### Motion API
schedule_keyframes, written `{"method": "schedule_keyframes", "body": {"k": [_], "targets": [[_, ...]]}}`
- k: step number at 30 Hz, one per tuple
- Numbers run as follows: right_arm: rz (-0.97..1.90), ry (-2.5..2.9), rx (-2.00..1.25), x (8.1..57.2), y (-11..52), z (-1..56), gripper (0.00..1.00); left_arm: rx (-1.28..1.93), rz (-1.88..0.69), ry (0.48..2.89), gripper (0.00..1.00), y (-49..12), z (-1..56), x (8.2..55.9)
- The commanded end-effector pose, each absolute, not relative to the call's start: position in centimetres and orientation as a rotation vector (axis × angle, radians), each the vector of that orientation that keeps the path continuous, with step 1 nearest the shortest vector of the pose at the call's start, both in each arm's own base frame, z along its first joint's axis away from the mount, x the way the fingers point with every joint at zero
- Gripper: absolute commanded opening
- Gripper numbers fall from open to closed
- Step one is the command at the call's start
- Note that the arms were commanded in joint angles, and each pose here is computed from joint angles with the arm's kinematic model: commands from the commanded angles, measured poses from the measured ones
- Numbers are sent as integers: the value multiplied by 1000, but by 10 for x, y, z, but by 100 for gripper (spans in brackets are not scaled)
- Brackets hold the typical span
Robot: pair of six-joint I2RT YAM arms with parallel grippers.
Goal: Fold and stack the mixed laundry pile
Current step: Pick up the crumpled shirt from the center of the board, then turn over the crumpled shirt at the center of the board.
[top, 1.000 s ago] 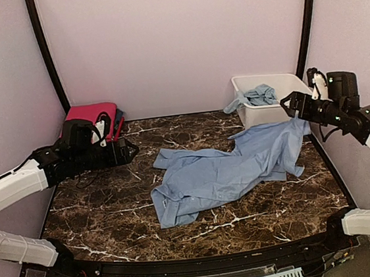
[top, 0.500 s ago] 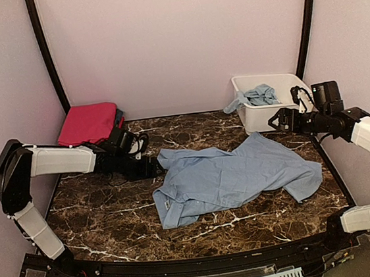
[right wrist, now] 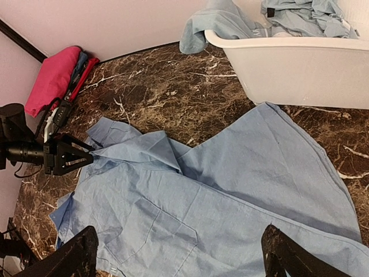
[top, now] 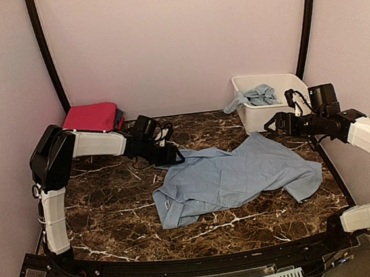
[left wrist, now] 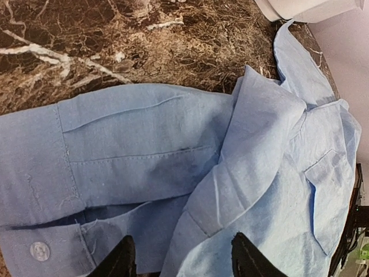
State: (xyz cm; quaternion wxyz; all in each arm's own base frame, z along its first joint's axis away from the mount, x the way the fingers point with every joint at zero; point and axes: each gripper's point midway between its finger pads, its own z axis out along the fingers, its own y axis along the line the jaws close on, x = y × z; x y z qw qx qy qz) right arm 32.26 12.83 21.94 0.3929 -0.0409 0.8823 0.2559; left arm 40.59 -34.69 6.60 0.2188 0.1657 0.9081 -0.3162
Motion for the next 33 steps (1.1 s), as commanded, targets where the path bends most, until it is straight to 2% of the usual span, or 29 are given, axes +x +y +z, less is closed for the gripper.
{"method": "schedule_keyframes", "body": {"k": [1, 2, 4, 5, 7, 9, 10, 11, 12, 14, 19, 24, 28, 30, 33], "targets": [[651, 2188, -139, 327, 131, 230, 95, 528, -895, 2522, 50, -355, 69, 404], [656, 2187, -141, 327, 131, 230, 95, 536, -890, 2522, 47, -356, 71, 405], [669, 2191, -147, 327, 133, 228, 95, 543, -886, 2524, 29, -357, 77, 407], [682, 2190, -155, 327, 135, 229, 95, 549, -897, 2526, 12, -358, 81, 406], [716, 2188, -173, 326, 140, 229, 94, 543, -916, 2523, 1, -359, 95, 405], [744, 2184, -186, 325, 144, 232, 91, 503, -925, 2513, 0, -352, 113, 401], [752, 2181, -191, 325, 146, 234, 91, 461, -934, 2451, 0, -344, 139, 406], [758, 2175, -198, 325, 147, 236, 90, 377, -959, 2476, 0, -333, 137, 401], [763, 2169, -202, 326, 148, 239, 90, 328, -1011, 2369, 0, -318, 174, 410], [785, 2152, -215, 326, 152, 245, 90, 184, -1053, 2301, 0, -282, 205, 410], [839, 2124, -250, 328, 168, 256, 89, -31, -885, 2157, 0, -189, 288, 375], [881, 2100, -287, 328, 184, 266, 89, -169, -718, 2025, 0, -133, 370, 330], [882, 2070, -295, 328, 185, 279, 89, -152, -914, 1927, 0, -148, 423, 303], [862, 2063, -293, 327, 181, 283, 90, -82, -986, 1895, 0, -175, 434, 302], [834, 2064, -280, 323, 174, 285, 91, 79, -1009, 1908, 0, -250, 431, 308]]}}
